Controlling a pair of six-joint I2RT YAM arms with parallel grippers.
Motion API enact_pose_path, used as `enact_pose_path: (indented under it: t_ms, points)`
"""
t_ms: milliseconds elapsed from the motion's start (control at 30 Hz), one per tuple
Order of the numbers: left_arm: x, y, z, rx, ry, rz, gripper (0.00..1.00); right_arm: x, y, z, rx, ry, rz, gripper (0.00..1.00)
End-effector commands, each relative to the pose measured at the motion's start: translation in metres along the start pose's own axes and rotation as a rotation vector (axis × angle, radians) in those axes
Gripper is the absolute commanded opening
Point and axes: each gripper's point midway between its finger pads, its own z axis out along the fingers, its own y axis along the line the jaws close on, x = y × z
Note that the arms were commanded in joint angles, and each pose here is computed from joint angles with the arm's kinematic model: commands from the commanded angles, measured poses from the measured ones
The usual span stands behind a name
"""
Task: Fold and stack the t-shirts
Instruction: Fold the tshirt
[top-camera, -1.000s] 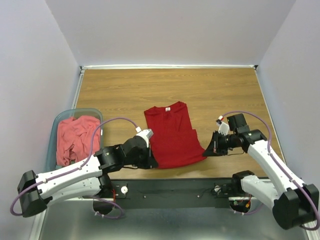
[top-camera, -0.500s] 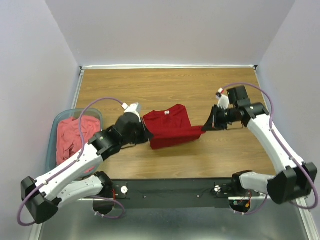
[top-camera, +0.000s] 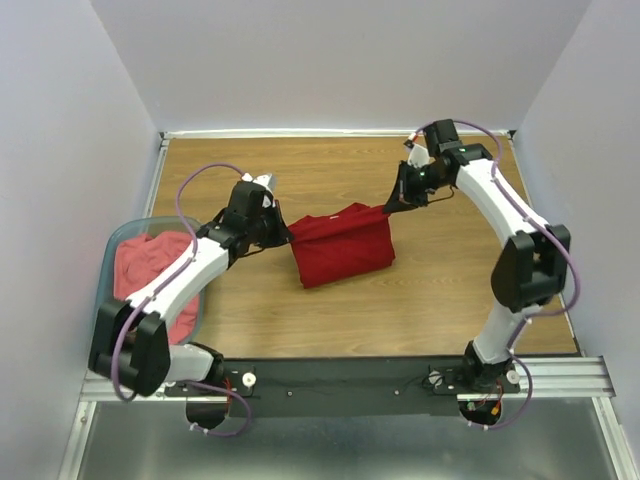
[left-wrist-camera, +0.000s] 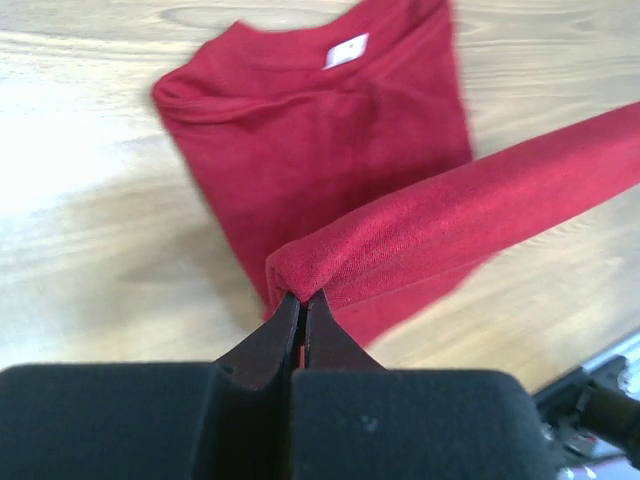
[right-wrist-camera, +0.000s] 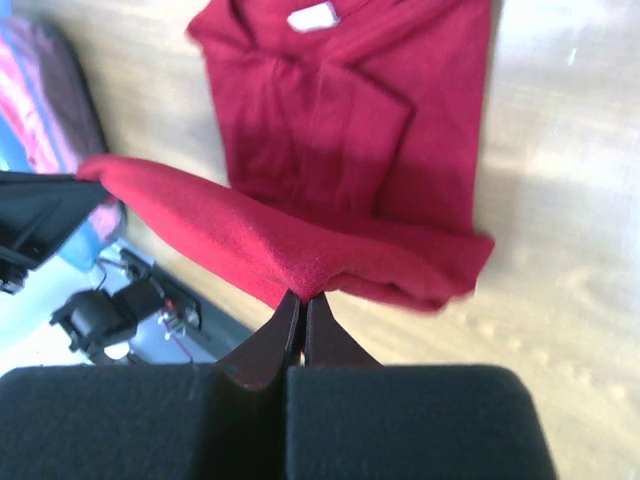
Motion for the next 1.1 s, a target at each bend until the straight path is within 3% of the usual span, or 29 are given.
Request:
enact_pose_path:
  t_ms: [0, 267, 533, 633, 733, 767, 833, 900, 967, 1067]
  points:
    - [-0.001, 0.013, 0.027, 0.014, 0.04, 0.042, 0.0, -0.019, -0.024, 0.027, 0.034, 0.021, 0.0, 0.01]
    - [-0.012, 0.052, 0.09, -0.119, 0.062, 0.002, 0.0, -0.045, -0.068, 0.085, 0.092, 0.011, 0.011, 0.0]
    - [-0.007, 0.073, 0.108, -0.201, 0.042, -0.074, 0.01, -0.059, -0.088, 0.119, 0.091, -0.018, -0.008, 0.02]
    - [-0.009, 0.08, 0.116, -0.224, 0.021, -0.09, 0.11, -0.062, -0.096, 0.127, 0.109, -0.033, -0.008, 0.15]
    - [-0.01, 0.083, 0.12, -0.239, 0.014, -0.107, 0.29, -0.067, -0.093, 0.123, 0.106, -0.059, -0.018, 0.27]
    - [-0.014, 0.08, 0.116, -0.23, -0.004, -0.105, 0.37, -0.069, -0.09, 0.12, 0.099, -0.071, -0.027, 0.29]
    - [-0.017, 0.077, 0.109, -0.226, -0.03, -0.111, 0.43, -0.077, -0.075, 0.103, 0.074, -0.134, -0.066, 0.36]
    - [-0.028, 0.068, 0.092, -0.205, -0.08, -0.114, 0.56, -0.082, -0.067, 0.089, 0.077, -0.182, -0.093, 0.43]
    - [-0.048, 0.06, 0.069, -0.209, -0.178, -0.116, 0.63, -0.085, -0.056, 0.071, 0.064, -0.241, -0.123, 0.48]
    - [-0.057, 0.04, 0.042, -0.177, -0.273, -0.105, 0.64, -0.077, -0.044, 0.055, 0.023, -0.299, -0.157, 0.49]
